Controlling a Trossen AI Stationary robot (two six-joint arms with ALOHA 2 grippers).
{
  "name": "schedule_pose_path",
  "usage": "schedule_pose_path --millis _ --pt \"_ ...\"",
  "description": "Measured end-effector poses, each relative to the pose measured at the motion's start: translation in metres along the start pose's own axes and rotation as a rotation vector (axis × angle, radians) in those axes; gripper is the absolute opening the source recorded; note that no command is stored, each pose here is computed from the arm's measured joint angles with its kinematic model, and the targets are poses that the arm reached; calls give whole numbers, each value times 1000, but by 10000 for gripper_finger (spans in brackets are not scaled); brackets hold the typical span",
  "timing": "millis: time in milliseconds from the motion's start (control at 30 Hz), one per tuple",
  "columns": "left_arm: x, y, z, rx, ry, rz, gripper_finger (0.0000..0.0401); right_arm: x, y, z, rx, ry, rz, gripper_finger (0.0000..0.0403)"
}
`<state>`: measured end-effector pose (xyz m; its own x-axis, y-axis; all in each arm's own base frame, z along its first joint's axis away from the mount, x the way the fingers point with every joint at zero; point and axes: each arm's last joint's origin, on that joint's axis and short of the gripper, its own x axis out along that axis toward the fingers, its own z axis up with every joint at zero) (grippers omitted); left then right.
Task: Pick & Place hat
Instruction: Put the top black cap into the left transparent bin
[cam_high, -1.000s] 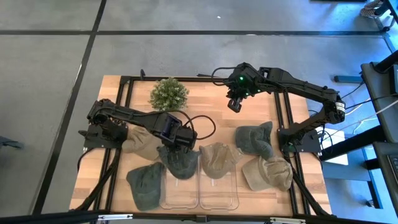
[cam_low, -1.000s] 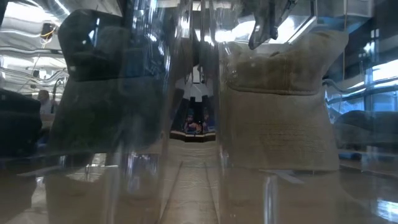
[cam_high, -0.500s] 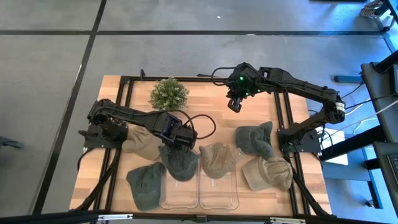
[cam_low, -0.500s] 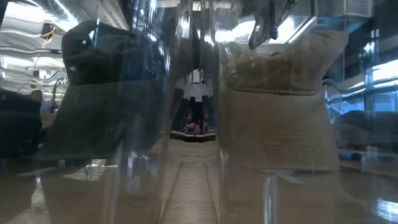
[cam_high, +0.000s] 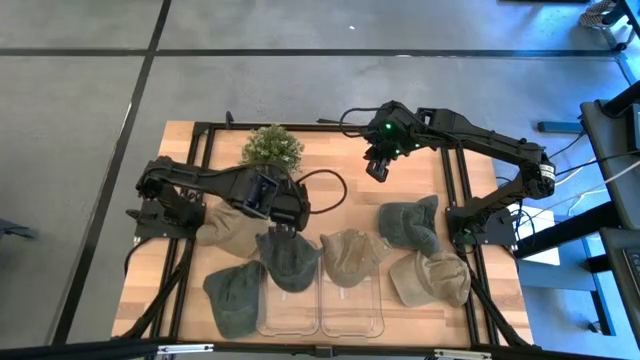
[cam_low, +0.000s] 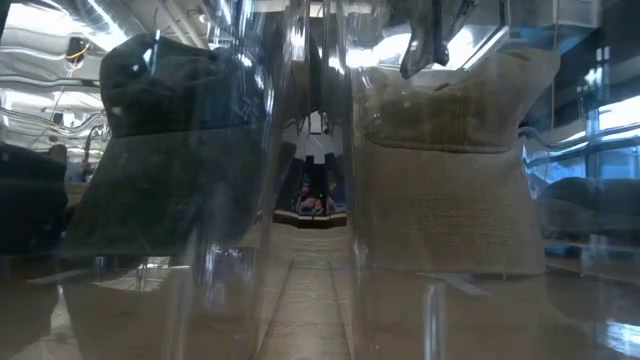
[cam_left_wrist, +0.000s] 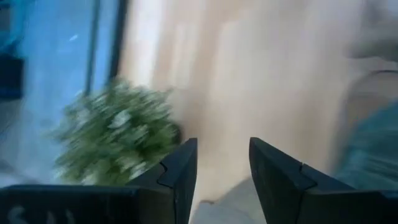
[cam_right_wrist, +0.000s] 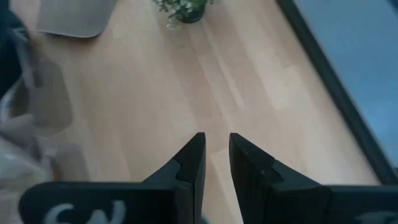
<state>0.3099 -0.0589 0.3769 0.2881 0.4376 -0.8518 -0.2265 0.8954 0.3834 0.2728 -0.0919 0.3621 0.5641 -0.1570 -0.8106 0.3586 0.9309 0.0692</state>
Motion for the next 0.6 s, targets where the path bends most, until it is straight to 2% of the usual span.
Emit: schedule_pose_path --millis 100,200,333,467,600 --pt "-1 2 0 4 -10 19 139 0 3 -3 -5 30 32 72" --pt "-6 1 3 45 -52 -100 139 0 7 -8 -28 76 36 72" --pt "-13 6 15 89 -193 -269 139 -2 10 -14 -11 132 39 72" --pt "-20 14 21 93 -299 -326 139 -13 19 -24 26 180 40 72" --pt "-14 17 18 90 -391 -399 139 -38 32 -36 41 158 -7 72"
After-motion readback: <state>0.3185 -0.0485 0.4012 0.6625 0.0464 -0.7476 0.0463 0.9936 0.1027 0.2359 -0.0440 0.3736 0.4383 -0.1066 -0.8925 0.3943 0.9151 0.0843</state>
